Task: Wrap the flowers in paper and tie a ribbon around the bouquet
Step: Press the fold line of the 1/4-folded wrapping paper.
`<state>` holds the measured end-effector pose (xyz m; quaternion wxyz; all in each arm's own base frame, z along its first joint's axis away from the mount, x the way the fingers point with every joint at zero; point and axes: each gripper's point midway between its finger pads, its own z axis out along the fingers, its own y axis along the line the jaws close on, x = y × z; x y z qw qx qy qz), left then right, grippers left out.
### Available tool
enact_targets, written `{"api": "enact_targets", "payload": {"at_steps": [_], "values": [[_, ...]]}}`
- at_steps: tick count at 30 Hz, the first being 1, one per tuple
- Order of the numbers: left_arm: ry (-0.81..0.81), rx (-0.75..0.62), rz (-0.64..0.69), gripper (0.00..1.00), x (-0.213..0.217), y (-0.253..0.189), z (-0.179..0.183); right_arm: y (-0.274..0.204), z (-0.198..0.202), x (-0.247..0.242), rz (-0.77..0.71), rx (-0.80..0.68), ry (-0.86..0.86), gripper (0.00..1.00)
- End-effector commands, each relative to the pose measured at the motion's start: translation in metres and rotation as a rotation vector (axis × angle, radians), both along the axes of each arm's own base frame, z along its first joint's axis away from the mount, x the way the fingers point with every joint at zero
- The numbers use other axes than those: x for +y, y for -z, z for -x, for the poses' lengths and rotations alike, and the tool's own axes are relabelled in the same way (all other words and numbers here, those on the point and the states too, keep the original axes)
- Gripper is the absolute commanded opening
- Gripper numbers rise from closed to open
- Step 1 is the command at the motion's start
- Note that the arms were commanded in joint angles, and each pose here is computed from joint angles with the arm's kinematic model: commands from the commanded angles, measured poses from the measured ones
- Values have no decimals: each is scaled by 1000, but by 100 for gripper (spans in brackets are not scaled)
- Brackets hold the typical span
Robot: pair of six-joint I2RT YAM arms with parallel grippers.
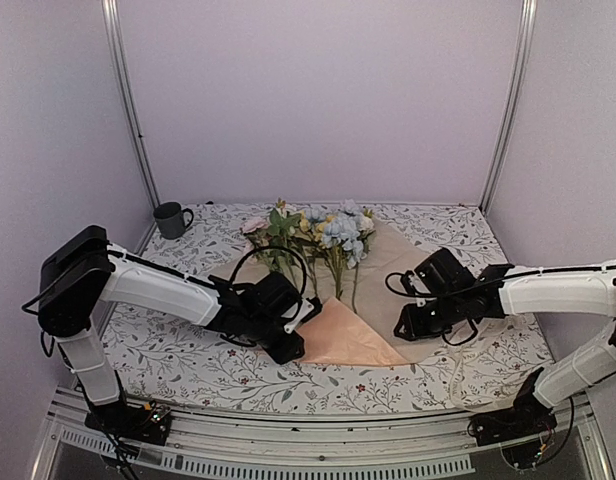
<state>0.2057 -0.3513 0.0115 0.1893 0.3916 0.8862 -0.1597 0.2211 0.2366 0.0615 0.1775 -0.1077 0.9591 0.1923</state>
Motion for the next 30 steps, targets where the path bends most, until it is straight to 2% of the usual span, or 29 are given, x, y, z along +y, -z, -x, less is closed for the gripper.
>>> {"api": "enact_targets", "payload": {"at_steps": [1, 3, 5, 13, 18, 20, 23, 26, 30], "values": [[7, 158, -119, 31, 31, 44, 33, -45, 4, 36, -73, -123, -87, 25], [9, 154, -109, 31, 30, 43, 33, -52, 22, 73, -232, -104, -236, 24], [7, 149, -108, 31, 30, 42, 32, -42, 28, 86, -291, -63, -260, 24], [-1, 129, -115, 31, 38, 40, 32, 41, 29, 45, -50, 95, -54, 20], [-8, 110, -125, 31, 39, 35, 28, 66, 45, 12, 51, 152, 23, 20], [-23, 61, -152, 32, 35, 23, 19, 70, 47, 5, 78, 161, 37, 20], [25, -108, -151, 33, 0, -22, 2, 73, 47, 2, 106, 167, 38, 20], [86, -228, -53, 36, -42, -65, -10, 72, 46, -4, 132, 163, 63, 20], [172, -232, -1, 36, -77, -60, -14, 63, 43, -12, 156, 147, 105, 20]]}}
